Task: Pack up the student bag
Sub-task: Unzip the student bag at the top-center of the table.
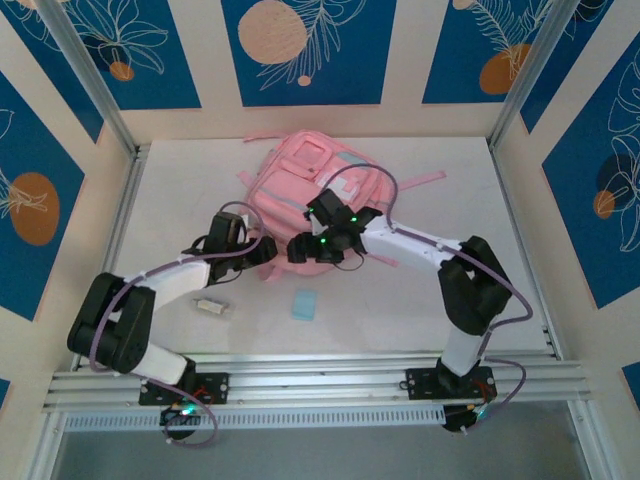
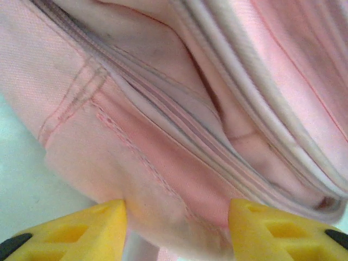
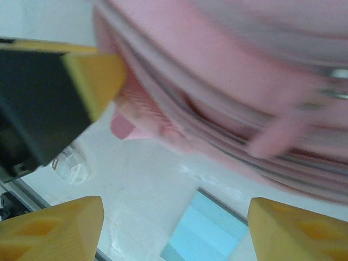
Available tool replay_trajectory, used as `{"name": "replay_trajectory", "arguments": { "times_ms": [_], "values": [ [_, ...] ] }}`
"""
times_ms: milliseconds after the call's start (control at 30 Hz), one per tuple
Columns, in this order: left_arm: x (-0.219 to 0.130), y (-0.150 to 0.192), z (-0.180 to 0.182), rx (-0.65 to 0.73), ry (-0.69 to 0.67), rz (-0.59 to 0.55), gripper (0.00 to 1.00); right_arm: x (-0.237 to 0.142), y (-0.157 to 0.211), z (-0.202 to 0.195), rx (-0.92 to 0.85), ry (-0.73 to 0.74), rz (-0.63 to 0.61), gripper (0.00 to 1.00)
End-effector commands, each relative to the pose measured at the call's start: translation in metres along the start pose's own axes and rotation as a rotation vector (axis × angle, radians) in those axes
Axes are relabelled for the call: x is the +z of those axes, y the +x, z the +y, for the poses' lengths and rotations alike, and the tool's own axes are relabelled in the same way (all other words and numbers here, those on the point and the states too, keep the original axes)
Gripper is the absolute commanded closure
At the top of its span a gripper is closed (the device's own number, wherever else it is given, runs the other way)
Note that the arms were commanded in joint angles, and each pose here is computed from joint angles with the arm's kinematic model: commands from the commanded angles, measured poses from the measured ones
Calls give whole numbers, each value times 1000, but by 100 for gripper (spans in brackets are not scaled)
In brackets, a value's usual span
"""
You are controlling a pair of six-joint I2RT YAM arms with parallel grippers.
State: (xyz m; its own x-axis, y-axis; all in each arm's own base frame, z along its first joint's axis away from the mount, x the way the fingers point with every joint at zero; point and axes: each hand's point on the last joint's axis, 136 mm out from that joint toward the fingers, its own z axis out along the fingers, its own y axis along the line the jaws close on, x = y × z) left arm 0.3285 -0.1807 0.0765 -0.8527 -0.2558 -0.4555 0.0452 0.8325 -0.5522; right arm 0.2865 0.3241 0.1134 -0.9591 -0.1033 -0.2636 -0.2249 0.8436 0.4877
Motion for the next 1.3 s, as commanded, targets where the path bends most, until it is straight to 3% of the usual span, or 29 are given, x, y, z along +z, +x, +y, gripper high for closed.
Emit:
{"name": "replay_trajectory", "arguments": {
  "times_ms": [0, 300, 633, 933, 1100, 1267],
  "values": [
    [-23, 2, -7, 110, -35, 33, 48, -29, -6, -32, 110, 63, -51, 29],
    [-45, 0, -55, 300, -9, -6, 46, -57, -68, -61, 312, -72, -252, 37],
    [1, 6, -99, 469, -54, -3, 43, -14, -108, -70, 427, -125, -261, 49],
    [36, 1, -88, 524, -209, 24, 41, 7, -111, -64, 460, -234, -252, 100],
    [47, -11, -92, 544, -252, 21, 41, 12, -104, -64, 484, -259, -236, 100],
    [43, -7, -110, 464, -183, 65, 41, 15, -103, -60, 487, -274, -226, 100]
  ]
}}
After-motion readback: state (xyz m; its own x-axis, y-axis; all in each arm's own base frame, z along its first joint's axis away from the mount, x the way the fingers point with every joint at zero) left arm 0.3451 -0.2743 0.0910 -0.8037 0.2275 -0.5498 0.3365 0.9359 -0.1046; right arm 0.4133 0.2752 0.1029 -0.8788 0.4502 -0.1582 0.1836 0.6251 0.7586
